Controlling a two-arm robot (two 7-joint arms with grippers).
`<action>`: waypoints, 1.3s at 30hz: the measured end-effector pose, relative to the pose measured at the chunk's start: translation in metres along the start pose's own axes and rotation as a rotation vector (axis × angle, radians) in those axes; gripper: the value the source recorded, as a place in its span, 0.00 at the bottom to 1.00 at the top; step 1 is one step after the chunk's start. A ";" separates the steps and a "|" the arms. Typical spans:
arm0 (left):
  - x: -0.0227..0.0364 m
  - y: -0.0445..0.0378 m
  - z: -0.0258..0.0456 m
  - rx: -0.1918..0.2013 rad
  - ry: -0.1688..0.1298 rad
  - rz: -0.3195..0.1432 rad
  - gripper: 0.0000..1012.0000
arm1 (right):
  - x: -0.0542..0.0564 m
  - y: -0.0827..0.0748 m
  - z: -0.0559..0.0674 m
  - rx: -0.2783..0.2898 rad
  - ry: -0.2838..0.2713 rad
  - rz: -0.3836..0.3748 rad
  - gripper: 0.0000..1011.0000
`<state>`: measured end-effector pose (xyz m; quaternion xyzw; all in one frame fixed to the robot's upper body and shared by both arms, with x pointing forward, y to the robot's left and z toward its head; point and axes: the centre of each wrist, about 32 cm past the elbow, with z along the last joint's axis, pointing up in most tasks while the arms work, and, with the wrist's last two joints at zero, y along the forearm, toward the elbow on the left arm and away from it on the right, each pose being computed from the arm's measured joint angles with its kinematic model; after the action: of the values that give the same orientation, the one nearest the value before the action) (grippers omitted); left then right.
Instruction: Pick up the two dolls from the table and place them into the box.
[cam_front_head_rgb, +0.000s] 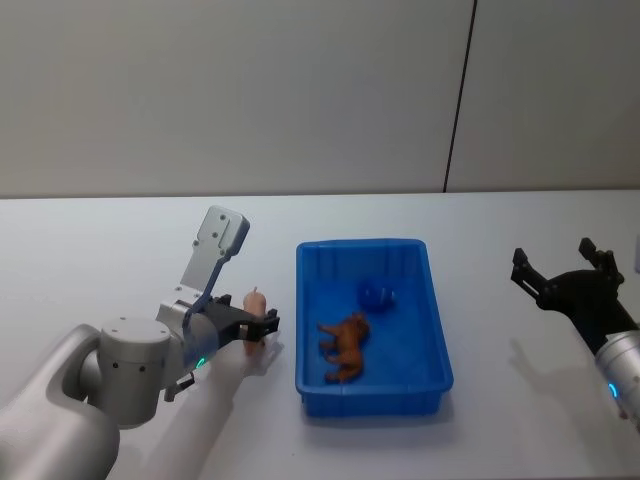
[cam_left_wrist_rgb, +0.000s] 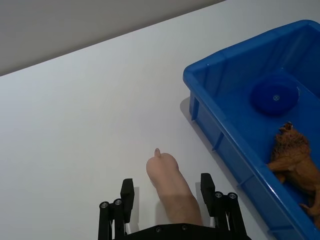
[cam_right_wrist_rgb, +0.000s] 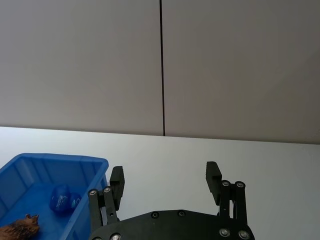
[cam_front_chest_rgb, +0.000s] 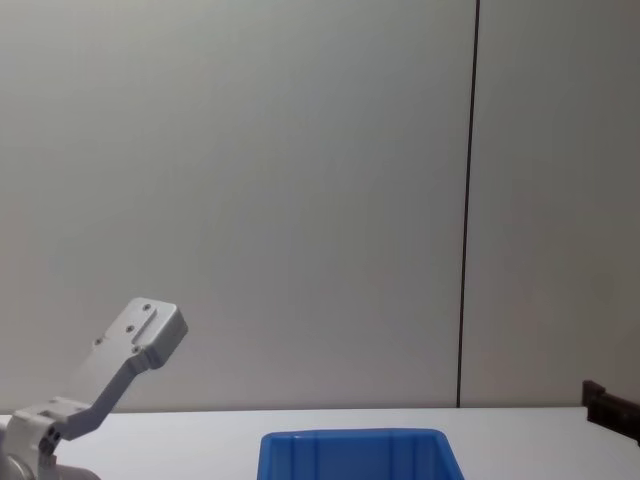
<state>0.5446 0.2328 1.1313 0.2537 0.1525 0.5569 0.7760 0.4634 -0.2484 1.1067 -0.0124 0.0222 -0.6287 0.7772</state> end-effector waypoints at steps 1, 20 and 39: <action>0.0005 -0.0009 -0.0003 0.000 0.002 -0.003 0.83 | 0.000 0.000 0.000 0.000 0.000 0.000 0.99; 0.0034 -0.0078 -0.0041 -0.002 0.021 -0.028 0.37 | 0.000 0.000 0.000 0.000 0.000 0.000 0.99; 0.0050 0.0041 0.0010 -0.072 -0.038 -0.014 0.37 | 0.000 0.000 0.000 0.000 0.000 0.000 0.99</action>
<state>0.5436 0.2383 1.1346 0.2351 0.1194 0.5516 0.7914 0.4634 -0.2484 1.1067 -0.0124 0.0222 -0.6287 0.7772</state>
